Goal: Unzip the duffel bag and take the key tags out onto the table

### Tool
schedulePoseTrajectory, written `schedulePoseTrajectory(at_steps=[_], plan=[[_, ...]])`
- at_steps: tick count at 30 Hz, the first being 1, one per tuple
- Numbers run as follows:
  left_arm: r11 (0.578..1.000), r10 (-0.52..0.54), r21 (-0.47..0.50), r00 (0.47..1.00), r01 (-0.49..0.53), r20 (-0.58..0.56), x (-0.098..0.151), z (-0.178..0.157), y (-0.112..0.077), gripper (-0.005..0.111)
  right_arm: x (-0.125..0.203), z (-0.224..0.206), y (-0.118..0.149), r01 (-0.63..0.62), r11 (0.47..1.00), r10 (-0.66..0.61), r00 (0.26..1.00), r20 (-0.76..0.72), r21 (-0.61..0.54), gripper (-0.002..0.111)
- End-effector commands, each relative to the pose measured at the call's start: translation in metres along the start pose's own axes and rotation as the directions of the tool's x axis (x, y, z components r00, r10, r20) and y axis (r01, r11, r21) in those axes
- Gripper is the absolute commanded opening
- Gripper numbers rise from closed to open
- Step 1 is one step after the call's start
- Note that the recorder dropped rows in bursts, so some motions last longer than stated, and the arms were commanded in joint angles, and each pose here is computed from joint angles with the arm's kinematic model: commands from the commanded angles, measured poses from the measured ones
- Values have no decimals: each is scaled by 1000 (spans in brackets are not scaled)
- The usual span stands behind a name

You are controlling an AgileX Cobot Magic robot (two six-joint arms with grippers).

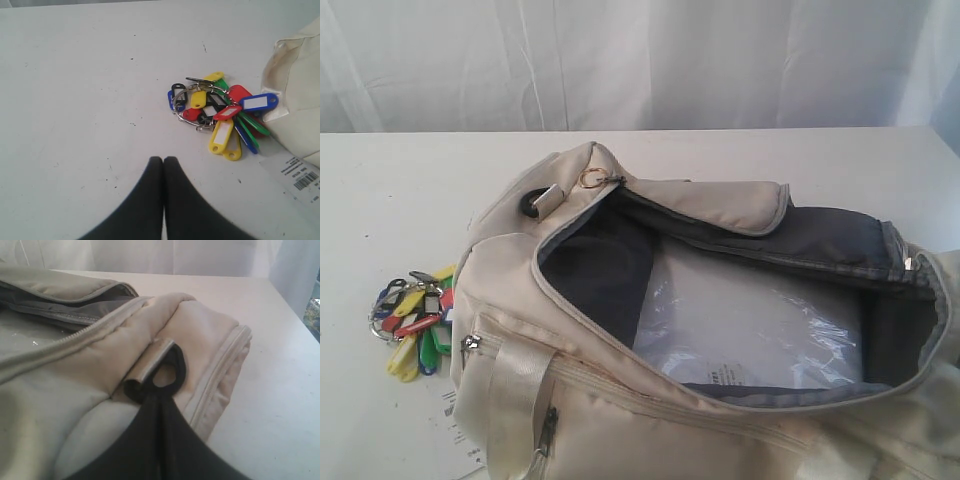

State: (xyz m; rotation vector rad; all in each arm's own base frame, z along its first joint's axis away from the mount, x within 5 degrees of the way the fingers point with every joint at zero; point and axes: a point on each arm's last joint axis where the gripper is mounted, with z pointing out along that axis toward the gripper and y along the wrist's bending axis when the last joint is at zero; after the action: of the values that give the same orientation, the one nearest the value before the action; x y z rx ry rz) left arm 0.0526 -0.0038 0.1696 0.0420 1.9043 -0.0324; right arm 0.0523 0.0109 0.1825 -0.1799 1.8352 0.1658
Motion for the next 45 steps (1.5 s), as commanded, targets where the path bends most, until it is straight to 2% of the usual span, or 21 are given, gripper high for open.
schedulePoseTrajectory(at_steps=[1,4,45], plan=[[1000,-17,2,1000,17,5,0,0,0,0,1,0,1,15,1000,-15,1000,11,-21,0],[1000,-17,2,1000,17,5,0,0,0,0,1,0,3,24,998,-23,1000,11,-53,0],[1000,-17,2,1000,17,5,0,0,0,0,1,0,3,24,998,-23,1000,11,-53,0]])
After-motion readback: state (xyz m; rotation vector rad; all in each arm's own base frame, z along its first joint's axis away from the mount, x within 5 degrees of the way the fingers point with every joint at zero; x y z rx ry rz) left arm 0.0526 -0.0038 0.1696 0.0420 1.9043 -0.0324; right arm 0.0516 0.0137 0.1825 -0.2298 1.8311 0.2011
